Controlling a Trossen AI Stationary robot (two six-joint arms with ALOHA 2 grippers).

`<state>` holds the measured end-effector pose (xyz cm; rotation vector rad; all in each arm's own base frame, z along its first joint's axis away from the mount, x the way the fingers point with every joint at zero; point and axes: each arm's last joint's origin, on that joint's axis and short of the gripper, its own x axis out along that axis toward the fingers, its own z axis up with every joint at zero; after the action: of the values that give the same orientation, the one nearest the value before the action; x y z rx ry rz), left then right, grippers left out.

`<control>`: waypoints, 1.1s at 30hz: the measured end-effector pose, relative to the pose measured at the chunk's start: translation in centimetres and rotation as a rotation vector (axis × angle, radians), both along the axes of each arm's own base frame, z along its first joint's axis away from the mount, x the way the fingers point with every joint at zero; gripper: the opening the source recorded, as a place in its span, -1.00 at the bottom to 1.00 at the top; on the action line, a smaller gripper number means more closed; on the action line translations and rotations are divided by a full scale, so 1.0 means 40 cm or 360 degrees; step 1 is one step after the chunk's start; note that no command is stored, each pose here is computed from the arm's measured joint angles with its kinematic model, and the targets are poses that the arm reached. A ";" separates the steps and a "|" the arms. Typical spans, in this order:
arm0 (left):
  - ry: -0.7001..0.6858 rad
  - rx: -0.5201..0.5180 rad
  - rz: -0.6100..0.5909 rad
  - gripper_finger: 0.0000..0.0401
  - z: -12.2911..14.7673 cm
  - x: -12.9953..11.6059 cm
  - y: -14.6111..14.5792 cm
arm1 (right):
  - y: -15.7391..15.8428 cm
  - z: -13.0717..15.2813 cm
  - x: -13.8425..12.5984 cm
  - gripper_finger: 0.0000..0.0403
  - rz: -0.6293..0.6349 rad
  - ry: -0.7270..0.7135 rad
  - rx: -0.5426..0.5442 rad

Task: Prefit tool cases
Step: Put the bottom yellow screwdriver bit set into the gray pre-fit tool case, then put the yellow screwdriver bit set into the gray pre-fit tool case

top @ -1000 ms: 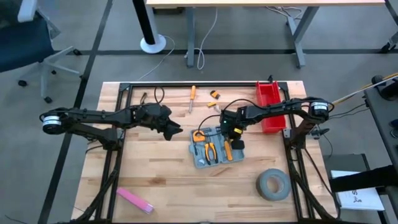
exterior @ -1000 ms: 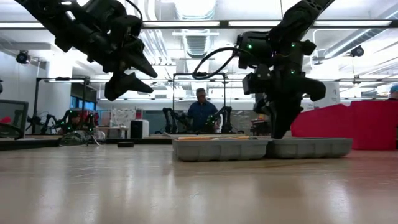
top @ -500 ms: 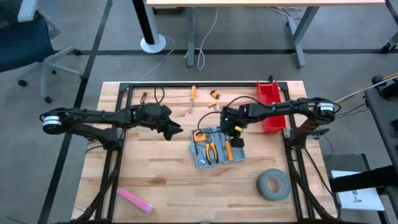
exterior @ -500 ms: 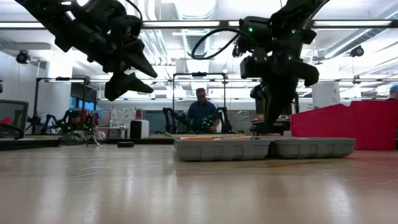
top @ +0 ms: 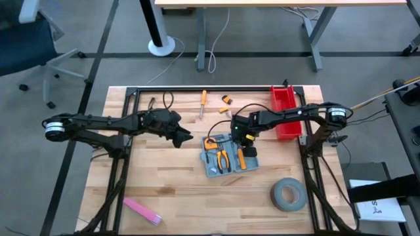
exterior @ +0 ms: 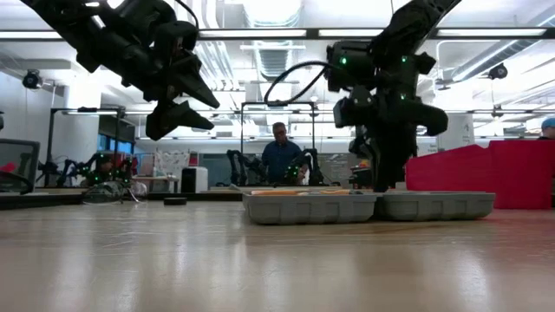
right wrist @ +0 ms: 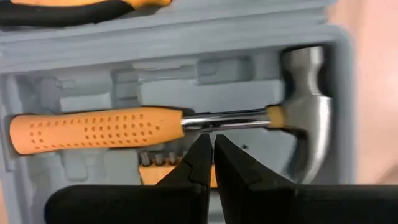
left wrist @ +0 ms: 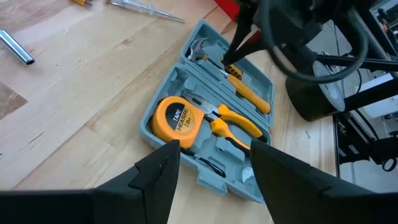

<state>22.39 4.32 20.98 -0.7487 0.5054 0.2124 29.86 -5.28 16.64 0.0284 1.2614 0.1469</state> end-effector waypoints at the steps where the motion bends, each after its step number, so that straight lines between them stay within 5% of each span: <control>1: -0.0001 0.0000 0.0000 0.02 0.000 0.000 0.000 | 0.000 -0.010 0.002 -1.00 0.0003 0.0014 0.0010; 9: 0.0003 0.0004 -0.0003 0.02 0.000 0.000 0.000 | -0.006 -0.066 0.007 -1.00 0.0014 0.0113 0.0054; 21: 0.0001 0.0005 -0.0004 0.02 0.000 0.000 -0.001 | -0.007 0.042 0.001 -1.00 -0.0034 -0.0077 -0.0028; 33: 0.0003 0.0005 -0.0008 0.02 0.000 0.000 -0.002 | -0.057 0.043 -0.001 -1.00 -0.0128 -0.0109 -0.0194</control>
<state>22.39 4.25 20.97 -0.7444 0.5086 0.2092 29.80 -7.55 18.35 -0.0305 1.1967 0.0015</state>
